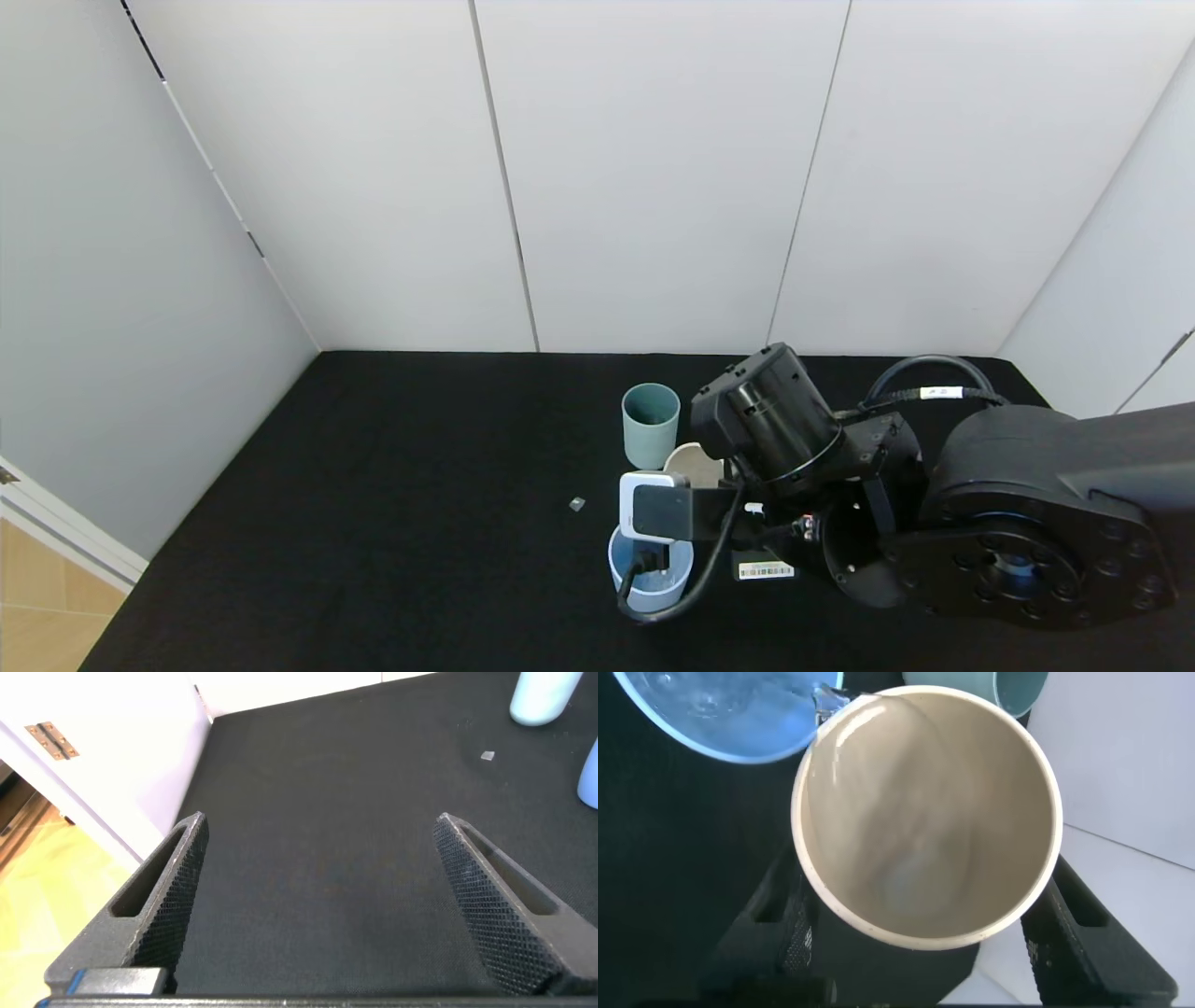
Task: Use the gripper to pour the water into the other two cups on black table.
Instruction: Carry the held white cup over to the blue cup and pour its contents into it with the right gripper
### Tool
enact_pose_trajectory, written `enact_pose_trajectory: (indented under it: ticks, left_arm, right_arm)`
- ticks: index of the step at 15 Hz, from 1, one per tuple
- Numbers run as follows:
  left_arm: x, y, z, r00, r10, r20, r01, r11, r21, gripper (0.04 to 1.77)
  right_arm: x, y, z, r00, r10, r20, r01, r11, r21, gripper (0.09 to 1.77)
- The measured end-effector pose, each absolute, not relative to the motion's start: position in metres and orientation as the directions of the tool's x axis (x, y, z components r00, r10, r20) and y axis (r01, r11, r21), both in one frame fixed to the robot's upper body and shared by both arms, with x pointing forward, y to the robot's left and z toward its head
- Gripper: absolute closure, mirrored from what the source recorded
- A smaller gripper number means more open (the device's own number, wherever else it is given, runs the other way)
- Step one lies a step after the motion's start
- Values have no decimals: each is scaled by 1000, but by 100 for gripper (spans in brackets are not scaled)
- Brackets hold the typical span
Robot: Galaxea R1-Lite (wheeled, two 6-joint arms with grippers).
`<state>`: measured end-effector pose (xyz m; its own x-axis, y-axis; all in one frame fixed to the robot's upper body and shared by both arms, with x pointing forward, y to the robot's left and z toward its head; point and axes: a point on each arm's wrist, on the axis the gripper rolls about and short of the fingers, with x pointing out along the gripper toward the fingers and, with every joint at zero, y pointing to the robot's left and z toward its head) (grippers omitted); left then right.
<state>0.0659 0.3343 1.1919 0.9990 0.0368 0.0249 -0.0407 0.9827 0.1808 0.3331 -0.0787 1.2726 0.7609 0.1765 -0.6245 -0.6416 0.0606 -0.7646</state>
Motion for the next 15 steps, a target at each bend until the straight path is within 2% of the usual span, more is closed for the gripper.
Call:
enact_pose_trajectory:
  ticks: [15]
  left_arm:
    - [66, 334, 1192, 999, 37, 25, -41, 983, 181, 9]
  right_arm:
    - [332, -77, 1274, 768, 129, -627, -633, 3, -774, 60]
